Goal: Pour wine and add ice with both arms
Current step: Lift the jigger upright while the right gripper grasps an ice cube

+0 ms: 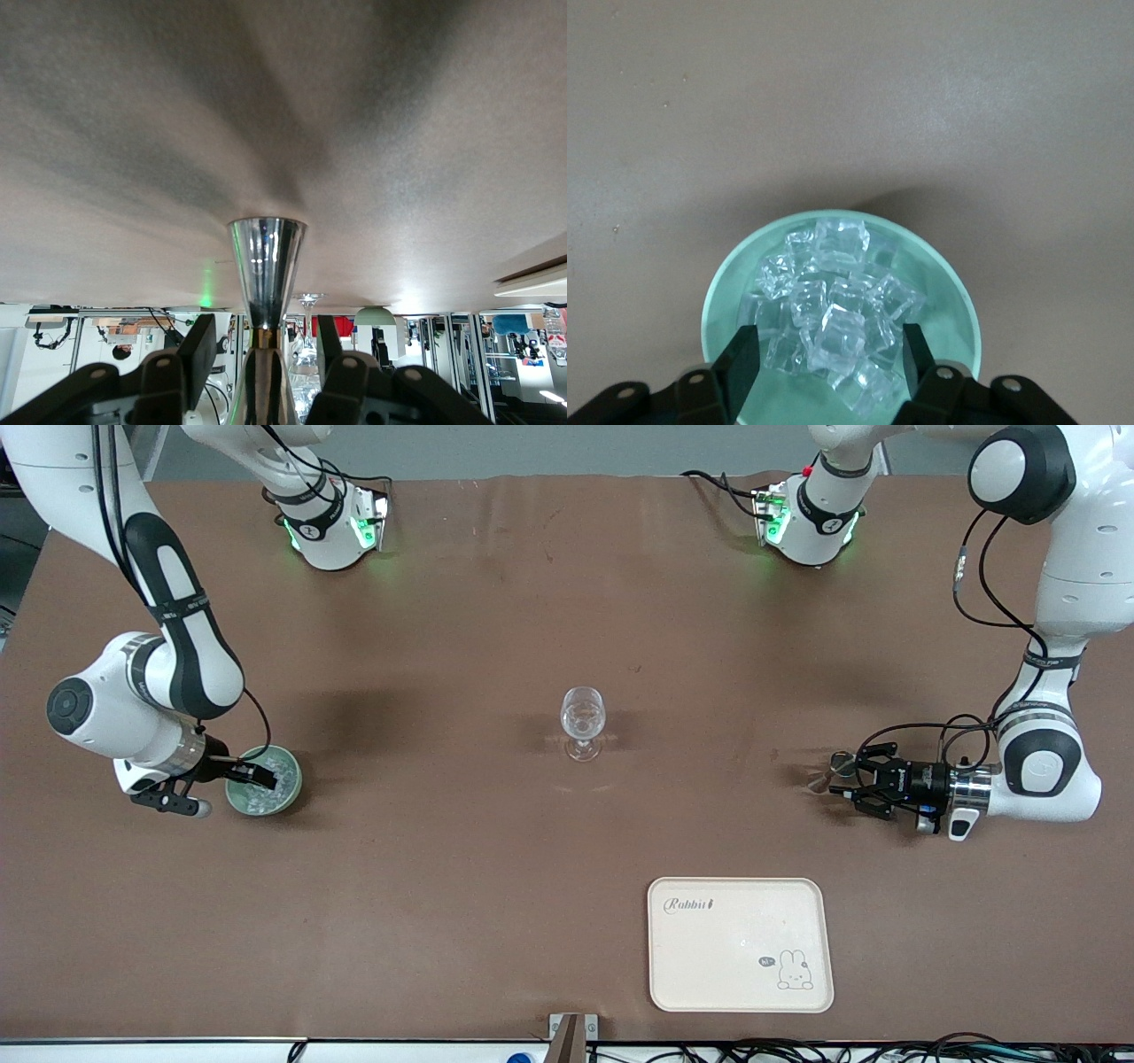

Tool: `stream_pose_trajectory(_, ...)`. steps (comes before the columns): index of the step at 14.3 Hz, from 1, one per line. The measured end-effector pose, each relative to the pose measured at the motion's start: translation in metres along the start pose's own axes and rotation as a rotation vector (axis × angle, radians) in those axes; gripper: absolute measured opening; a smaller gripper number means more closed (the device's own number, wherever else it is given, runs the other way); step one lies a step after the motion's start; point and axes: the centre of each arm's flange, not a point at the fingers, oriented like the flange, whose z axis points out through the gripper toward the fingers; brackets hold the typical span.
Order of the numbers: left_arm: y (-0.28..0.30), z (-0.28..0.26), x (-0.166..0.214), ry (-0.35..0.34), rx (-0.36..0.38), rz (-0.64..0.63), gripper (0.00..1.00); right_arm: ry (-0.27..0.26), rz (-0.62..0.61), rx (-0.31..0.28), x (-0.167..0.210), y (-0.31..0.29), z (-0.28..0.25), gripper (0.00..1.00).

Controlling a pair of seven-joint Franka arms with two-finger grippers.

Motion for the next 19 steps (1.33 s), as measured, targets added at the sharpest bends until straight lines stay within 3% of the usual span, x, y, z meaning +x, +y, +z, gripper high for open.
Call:
stream_pose_trajectory(9, -0.0017, 0.0048, 0.0028, -0.009, 0.003, 0.001, 0.43, 0.01, 0.006, -0.007, 0.0014, 0.0024, 0.0098, 0.65)
stream_pose_trajectory(11, -0.0016, 0.006, 0.0036, -0.013, 0.0, 0.0, 0.42, 0.01, 0.007, -0.007, 0.0014, 0.0025, 0.0097, 0.5)
stream_pose_trajectory(13, -0.0019, 0.0075, 0.0047, -0.015, 0.001, -0.002, 0.4, 0.01, 0.009, -0.007, 0.0015, 0.0025, 0.0097, 0.46)
stream_pose_trajectory(15, -0.0023, 0.0085, 0.0059, -0.017, 0.002, -0.004, 0.36, 0.01, 0.013, -0.006, 0.0014, 0.0025, 0.0098, 0.23)
stream_pose_trajectory(19, -0.0009, 0.0087, 0.0051, -0.027, -0.012, -0.005, 0.26, -0.01, 0.021, -0.003, 0.0007, 0.0017, 0.0087, 0.22)
